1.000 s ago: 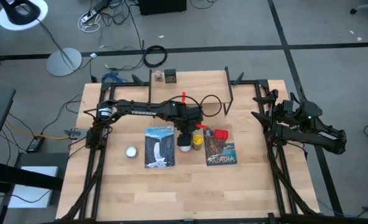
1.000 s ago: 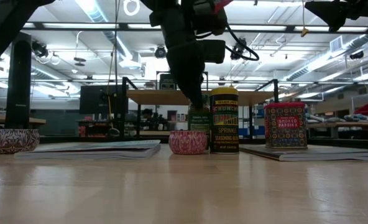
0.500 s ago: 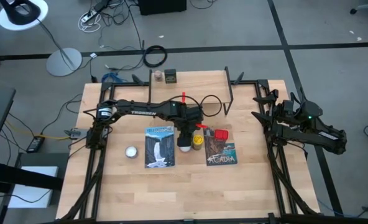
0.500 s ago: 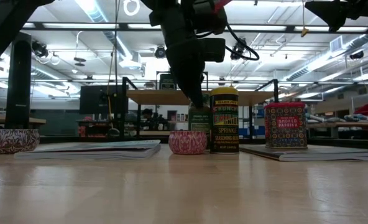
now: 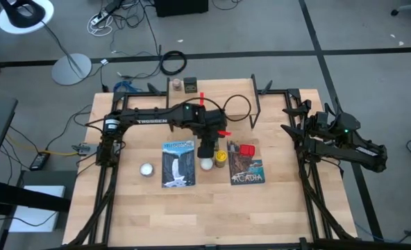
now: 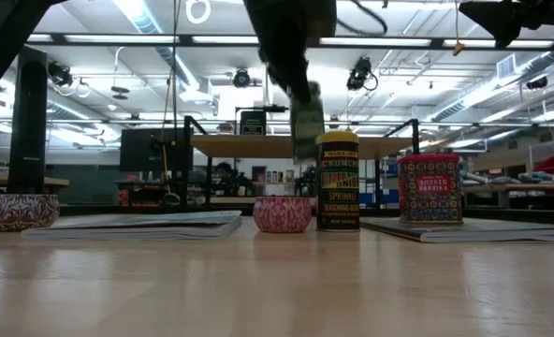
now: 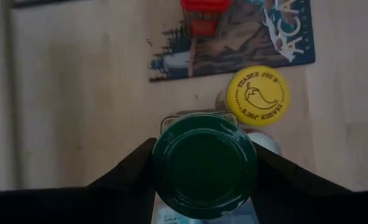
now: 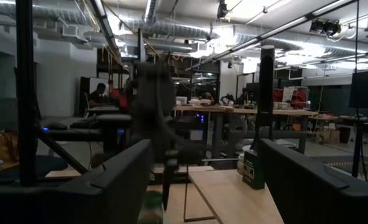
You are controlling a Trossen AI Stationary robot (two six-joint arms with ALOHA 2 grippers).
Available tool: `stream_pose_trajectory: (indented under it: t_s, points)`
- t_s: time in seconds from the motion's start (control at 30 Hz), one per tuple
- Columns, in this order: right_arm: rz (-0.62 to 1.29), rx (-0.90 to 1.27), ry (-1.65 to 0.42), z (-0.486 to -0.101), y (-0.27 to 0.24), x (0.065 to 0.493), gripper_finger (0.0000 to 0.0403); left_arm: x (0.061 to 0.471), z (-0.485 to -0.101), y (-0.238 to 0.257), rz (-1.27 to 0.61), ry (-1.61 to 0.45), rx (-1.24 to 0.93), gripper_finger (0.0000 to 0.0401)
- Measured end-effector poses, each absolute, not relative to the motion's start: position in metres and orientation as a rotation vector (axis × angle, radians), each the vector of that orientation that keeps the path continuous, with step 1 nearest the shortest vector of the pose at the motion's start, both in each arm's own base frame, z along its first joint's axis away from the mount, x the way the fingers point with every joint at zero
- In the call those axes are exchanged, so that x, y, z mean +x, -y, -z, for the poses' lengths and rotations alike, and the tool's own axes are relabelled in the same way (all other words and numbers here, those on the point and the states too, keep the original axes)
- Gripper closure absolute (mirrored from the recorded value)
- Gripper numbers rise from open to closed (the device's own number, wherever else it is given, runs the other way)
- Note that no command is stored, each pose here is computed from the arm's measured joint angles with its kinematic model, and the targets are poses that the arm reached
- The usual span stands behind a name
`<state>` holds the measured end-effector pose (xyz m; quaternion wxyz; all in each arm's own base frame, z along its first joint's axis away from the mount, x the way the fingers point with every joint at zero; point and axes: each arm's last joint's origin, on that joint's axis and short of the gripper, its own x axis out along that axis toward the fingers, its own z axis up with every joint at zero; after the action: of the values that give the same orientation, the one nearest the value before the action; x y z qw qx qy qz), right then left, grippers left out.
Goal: Shelf spices
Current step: Put the green spice on the shelf
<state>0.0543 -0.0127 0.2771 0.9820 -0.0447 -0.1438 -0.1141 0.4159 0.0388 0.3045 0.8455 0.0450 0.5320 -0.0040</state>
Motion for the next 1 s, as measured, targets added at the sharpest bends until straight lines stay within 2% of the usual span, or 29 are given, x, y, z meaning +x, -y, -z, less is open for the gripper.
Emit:
stream_pose_trajectory:
  t_s: [0.23,0.37,0.63,0.77,1.0]
  points:
    - [0.23,-0.09,0.289,-0.277,0.013,0.054,0.011,0.399,-0.379,-0.043,-0.072,-1.051,0.231,0.0206]
    - [0.23,-0.09,0.29,-0.277,0.013,0.054,0.011,0.387,-0.413,-0.063,-0.152,-0.958,0.247,0.0206]
    - [0.229,-0.086,0.294,-0.278,0.013,0.054,0.011,0.363,-0.41,-0.141,-0.303,-1.014,0.158,0.0206]
    - [0.23,-0.091,0.298,-0.278,0.013,0.054,0.011,0.361,-0.408,-0.17,-0.293,-0.956,0.118,0.0206]
    - [0.233,-0.11,0.3,-0.278,0.013,0.054,0.011,0.365,-0.392,-0.193,-0.237,-0.975,0.131,0.0206]
